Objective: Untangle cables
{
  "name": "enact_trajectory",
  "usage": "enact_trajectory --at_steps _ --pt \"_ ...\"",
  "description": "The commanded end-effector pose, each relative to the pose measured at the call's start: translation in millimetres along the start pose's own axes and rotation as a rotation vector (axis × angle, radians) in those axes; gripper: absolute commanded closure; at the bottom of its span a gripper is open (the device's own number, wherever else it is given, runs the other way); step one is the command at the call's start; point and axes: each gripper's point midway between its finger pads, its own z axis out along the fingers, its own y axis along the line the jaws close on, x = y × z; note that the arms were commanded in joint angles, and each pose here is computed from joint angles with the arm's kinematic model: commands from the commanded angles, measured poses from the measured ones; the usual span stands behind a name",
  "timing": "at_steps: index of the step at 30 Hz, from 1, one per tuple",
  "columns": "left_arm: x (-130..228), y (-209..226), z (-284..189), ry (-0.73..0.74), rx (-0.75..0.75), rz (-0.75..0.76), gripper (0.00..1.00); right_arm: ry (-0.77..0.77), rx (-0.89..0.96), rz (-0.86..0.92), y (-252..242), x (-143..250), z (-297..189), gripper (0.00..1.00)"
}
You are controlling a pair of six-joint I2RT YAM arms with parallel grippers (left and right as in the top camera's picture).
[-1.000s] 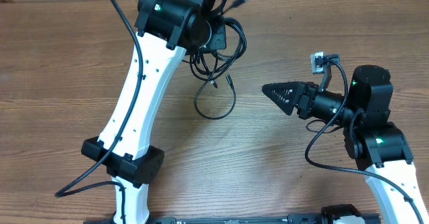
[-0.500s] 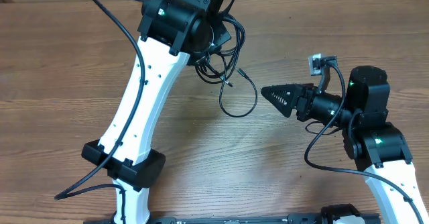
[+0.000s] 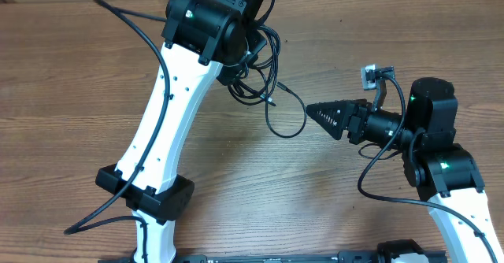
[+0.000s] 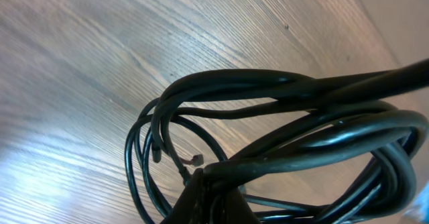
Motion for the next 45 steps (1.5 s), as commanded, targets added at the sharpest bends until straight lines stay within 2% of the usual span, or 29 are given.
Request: enact_trajectory --at_steps 1,5,9,15,22,26,34,37,45 --pt "-7 -2 -25 -0.051 0.062 -0.188 0.96 -0.007 -0.027 -0.038 14 -6 -3 0.26" --pt "-19 2 -26 -0.123 0.049 -0.196 0.96 -0.004 -0.033 -0.039 15 -6 -3 0.26" --pt "-20 2 -26 -0.128 0.052 -0.234 0.96 0.0 -0.042 -0.039 17 -5 -4 0.26" --pt "-16 1 -26 -0.097 0.065 -0.427 0.96 0.021 -0.08 -0.039 23 -2 -4 0.26" --pt "-1 -3 -25 0.003 0.071 -0.662 0.96 0.027 -0.085 -0.003 24 -1 -4 0.27" --pt "0 -4 -25 0.014 0.069 -0.753 0.96 0.028 -0.085 0.023 24 -1 -4 0.3" --pt "2 -8 -25 0.031 0.082 -0.773 0.96 0.031 -0.083 0.027 23 0 -4 0.29" --pt "14 -14 -26 0.113 0.082 -0.769 0.96 0.029 -0.083 0.019 23 0 -4 0.25" --pt "42 -23 -32 0.292 0.071 -0.755 0.95 0.024 -0.056 0.007 15 -3 0 0.25"
